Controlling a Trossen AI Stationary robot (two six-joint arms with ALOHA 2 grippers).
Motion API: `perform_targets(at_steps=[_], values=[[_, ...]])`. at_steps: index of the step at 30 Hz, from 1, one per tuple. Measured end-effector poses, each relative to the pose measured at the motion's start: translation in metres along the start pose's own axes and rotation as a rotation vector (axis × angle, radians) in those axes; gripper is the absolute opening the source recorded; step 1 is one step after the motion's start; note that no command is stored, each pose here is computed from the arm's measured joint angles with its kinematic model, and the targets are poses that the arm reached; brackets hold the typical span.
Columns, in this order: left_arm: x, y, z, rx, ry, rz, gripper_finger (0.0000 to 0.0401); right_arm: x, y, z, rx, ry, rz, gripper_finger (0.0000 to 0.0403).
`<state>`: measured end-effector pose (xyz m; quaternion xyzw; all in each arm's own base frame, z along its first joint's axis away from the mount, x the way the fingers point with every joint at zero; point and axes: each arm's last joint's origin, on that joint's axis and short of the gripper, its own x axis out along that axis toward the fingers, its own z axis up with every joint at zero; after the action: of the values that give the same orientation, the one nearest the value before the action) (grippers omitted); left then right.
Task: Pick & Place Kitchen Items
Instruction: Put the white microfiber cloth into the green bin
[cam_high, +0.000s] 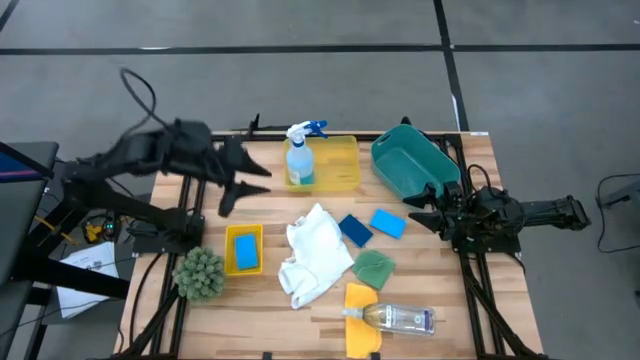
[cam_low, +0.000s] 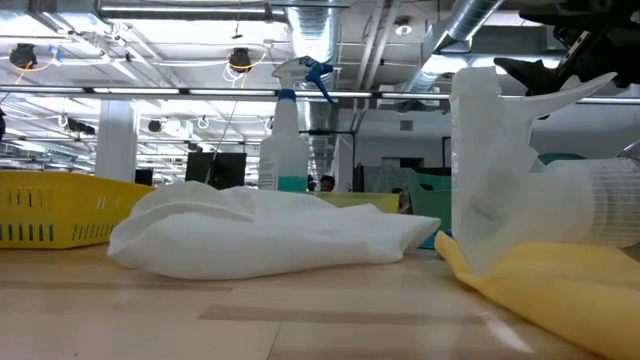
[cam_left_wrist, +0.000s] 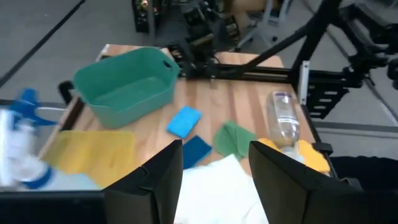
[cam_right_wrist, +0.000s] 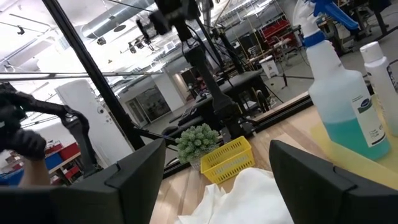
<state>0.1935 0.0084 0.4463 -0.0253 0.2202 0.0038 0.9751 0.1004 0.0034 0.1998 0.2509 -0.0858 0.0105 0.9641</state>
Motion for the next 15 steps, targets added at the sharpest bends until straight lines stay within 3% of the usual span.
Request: perform_targets(at_steps=[10,15], values=[[0.056,-0.037,-0.118,0.015,-0.136,-0.221,0.0176,0.000,0.000,-0.001,-0.012,0.010,-0.005,0.0278],[0.067,-0.053,-0.148,0.022,-0.279,-0.325,0.0172,0.000,-0.002,-0.003,-0.014,0.030,-0.015,0.0278]])
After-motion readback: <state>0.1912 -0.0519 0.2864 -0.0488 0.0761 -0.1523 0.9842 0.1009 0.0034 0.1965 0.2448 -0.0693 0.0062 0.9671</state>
